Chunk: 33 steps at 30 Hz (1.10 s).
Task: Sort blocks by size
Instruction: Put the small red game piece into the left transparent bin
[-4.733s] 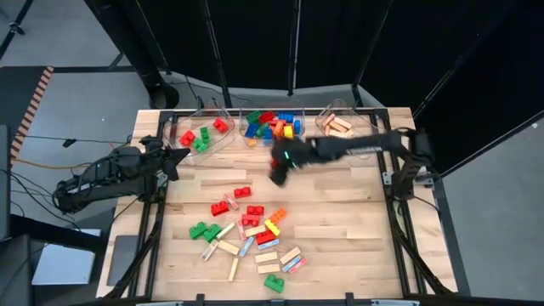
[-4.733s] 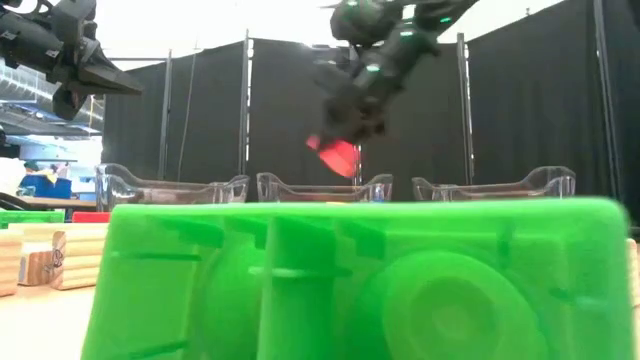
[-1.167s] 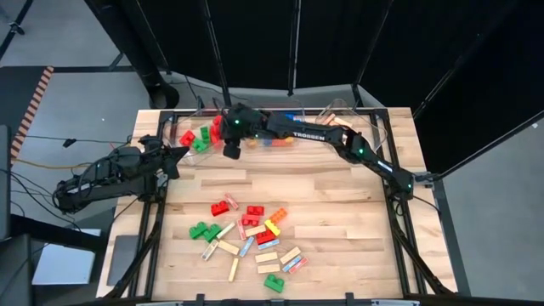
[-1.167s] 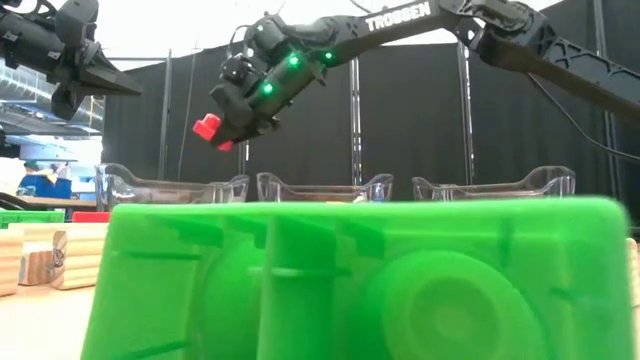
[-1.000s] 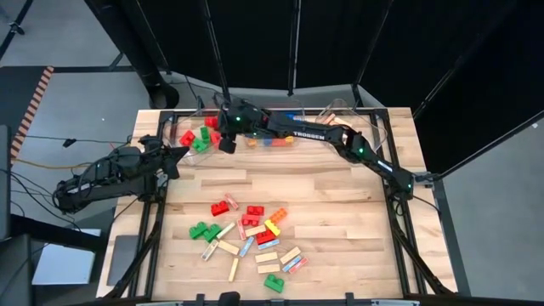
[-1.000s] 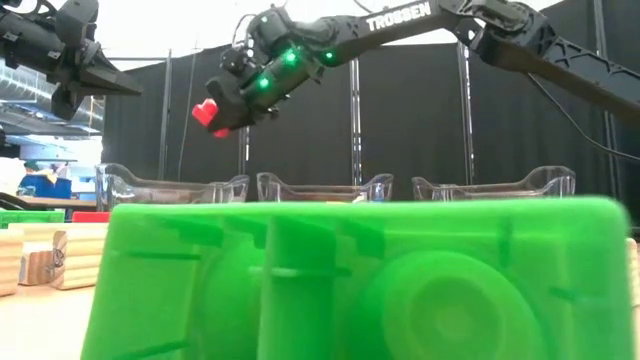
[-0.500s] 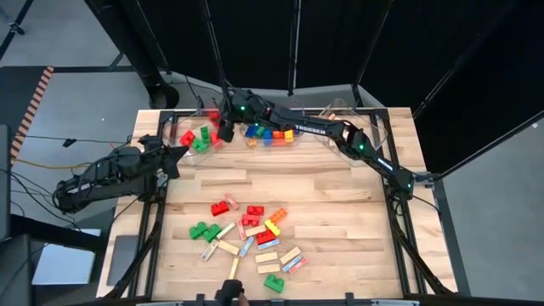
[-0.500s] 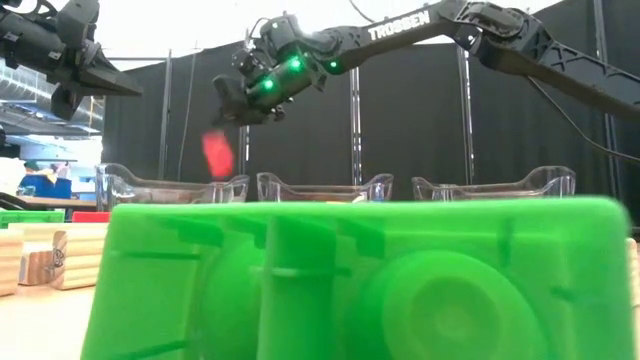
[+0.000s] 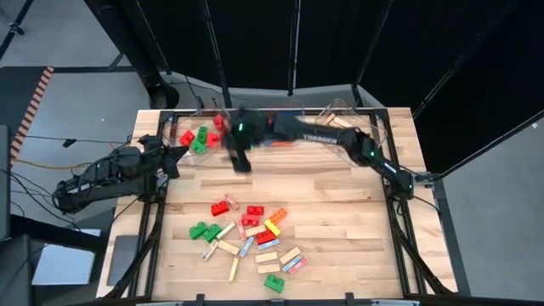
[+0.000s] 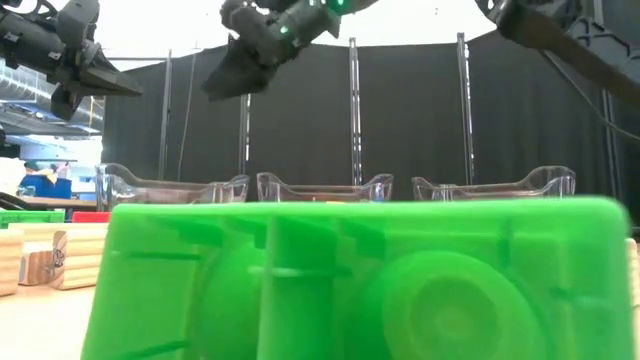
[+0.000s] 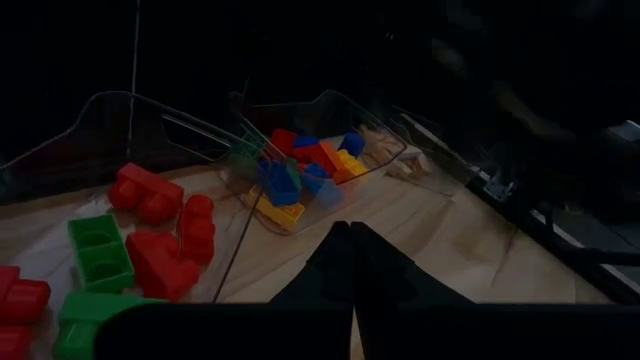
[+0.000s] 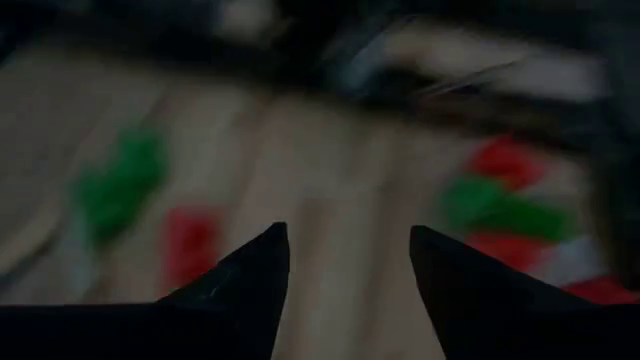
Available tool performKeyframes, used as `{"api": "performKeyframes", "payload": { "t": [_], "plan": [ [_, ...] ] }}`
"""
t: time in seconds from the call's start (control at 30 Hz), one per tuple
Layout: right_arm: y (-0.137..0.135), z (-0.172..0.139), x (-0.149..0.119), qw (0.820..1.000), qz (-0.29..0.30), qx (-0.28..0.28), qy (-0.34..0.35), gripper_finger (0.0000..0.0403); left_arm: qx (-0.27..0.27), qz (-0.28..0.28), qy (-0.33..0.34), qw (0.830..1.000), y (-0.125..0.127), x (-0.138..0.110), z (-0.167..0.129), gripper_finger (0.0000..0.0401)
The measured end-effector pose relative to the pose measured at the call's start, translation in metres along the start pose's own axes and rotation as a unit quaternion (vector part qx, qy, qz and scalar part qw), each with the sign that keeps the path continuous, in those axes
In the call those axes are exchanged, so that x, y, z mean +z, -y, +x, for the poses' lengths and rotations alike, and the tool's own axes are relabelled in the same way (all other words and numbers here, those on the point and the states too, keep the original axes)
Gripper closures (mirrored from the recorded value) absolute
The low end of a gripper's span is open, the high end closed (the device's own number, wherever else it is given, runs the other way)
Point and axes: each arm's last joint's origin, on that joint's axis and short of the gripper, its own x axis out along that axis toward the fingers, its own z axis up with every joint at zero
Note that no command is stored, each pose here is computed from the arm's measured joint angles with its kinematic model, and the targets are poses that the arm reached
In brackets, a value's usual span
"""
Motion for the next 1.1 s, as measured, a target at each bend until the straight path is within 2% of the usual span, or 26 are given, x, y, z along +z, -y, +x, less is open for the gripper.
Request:
{"api": "performKeyframes", "payload": {
  "t": [0.1,0.2,0.27,0.37,0.57,0.7,0.9,1.0,1.1],
  "plan": [
    [-0.045,0.015,-0.011,0.993,-0.058,0.046,-0.090,0.0184,0.000,0.000,0.000,1.000,0.000,0.000,0.000,0.0399],
    [-0.080,0.020,-0.022,0.976,-0.102,0.065,-0.182,0.0182,0.000,0.000,0.000,1.000,0.000,0.000,0.000,0.0399],
    [-0.096,0.019,-0.031,0.965,-0.096,0.081,-0.229,0.0181,0.000,0.000,0.000,1.000,0.000,0.000,0.000,0.0399],
    [-0.110,0.025,-0.048,0.951,-0.042,0.123,-0.281,0.0184,0.000,0.000,0.000,1.000,0.000,0.000,0.000,0.0399],
    [-0.118,0.043,-0.066,0.952,0.016,0.119,-0.282,0.0185,0.000,0.000,0.000,1.000,0.000,0.000,0.000,0.0399],
    [-0.127,0.063,-0.083,0.956,0.037,0.113,-0.268,0.0184,0.000,0.000,0.000,1.000,0.000,0.000,0.000,0.0399],
    [-0.135,0.074,-0.097,0.956,0.066,0.123,-0.256,0.0185,0.000,0.000,0.000,1.000,0.000,0.000,0.000,0.0399],
    [-0.135,0.078,-0.104,0.960,0.061,0.089,-0.259,0.0188,0.000,0.000,0.000,1.000,0.000,0.000,0.000,0.0399],
    [-0.133,0.080,-0.112,0.960,0.051,0.031,-0.272,0.0199,0.000,-0.001,0.000,1.000,0.000,0.000,0.000,0.0399]
  ]
}}
